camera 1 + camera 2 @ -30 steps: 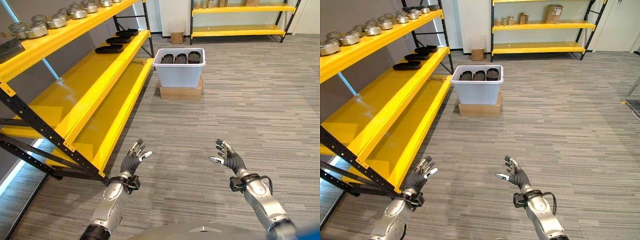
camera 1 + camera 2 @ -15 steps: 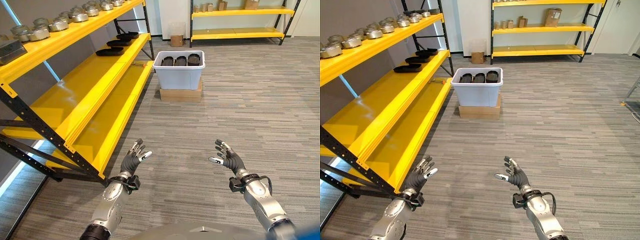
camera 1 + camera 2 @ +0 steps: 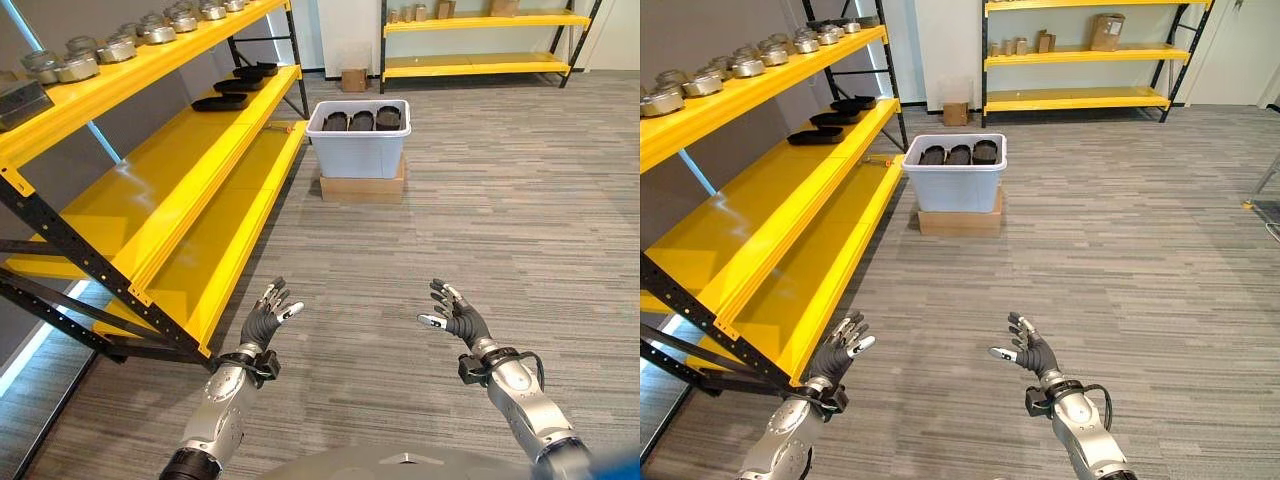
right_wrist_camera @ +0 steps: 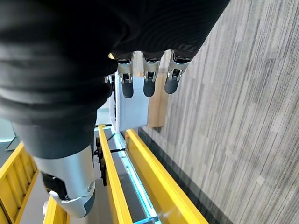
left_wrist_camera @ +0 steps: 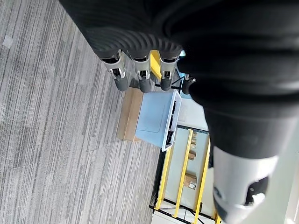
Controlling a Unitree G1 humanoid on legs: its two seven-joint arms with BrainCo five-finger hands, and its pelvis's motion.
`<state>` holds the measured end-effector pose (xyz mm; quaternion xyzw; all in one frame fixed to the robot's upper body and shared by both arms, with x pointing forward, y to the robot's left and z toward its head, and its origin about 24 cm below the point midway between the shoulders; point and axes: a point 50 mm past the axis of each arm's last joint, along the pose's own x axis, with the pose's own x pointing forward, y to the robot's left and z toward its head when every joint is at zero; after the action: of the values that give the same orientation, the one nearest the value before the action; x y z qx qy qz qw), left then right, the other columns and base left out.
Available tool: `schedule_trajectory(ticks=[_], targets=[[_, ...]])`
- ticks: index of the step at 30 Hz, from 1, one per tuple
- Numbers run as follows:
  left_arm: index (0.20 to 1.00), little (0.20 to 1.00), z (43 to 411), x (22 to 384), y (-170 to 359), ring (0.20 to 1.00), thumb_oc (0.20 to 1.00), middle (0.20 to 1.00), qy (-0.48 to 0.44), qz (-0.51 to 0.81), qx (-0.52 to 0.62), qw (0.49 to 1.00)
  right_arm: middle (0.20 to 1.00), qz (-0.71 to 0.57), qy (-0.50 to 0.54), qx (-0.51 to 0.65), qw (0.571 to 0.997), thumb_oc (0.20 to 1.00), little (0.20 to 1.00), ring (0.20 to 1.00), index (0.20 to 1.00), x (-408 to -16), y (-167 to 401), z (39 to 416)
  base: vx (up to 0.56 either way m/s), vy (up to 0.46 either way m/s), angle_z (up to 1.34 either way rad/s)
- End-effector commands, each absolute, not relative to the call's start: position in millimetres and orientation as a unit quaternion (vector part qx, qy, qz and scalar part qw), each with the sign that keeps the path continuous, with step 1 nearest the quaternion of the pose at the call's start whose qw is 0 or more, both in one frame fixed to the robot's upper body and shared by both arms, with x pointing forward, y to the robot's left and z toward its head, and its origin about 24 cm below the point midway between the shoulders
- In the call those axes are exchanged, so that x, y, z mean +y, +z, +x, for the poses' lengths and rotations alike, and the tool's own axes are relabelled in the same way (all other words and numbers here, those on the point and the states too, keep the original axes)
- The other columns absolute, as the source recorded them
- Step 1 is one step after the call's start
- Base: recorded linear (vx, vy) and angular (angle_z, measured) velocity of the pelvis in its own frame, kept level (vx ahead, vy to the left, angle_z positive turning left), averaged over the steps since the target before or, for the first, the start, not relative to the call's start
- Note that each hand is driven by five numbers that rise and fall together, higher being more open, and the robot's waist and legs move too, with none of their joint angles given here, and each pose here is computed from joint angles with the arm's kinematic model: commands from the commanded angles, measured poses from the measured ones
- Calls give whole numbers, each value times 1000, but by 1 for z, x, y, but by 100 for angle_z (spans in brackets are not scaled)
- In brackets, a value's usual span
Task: Move parts from the plastic box to the shelf.
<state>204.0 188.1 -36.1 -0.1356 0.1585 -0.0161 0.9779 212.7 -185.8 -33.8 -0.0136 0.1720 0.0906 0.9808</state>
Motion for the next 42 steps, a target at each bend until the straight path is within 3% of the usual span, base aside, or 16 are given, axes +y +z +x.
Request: schedule_trajectory(ticks=[1, 19, 28, 33, 42], targets=[[1000, 1000, 211, 205, -21, 1000, 1000, 1000, 7, -126, 111, 986, 1000, 27, 111, 124, 986, 1000, 1000, 1000, 1000, -162, -20, 231, 22, 70, -5], [1000, 1000, 219, 202, -6, 1000, 1000, 1000, -17, -94, 85, 992, 1000, 49, 112, 125, 985, 1000, 1000, 1000, 1000, -157, -22, 224, 23, 139, 6], [1000, 1000, 214, 203, -11, 1000, 1000, 1000, -22, -83, 96, 992, 1000, 52, 102, 140, 983, 1000, 1000, 1000, 1000, -161, -27, 221, 259, -70, 16], [1000, 1000, 216, 190, -16, 1000, 1000, 1000, -28, -119, 101, 987, 1000, 51, 49, 141, 987, 1000, 1000, 1000, 1000, -191, -28, 214, 540, -233, 62], [1000, 1000, 213, 187, -14, 1000, 1000, 1000, -38, -134, 100, 985, 1000, 49, 21, 162, 985, 1000, 1000, 1000, 1000, -209, -36, 199, 232, -122, 4]])
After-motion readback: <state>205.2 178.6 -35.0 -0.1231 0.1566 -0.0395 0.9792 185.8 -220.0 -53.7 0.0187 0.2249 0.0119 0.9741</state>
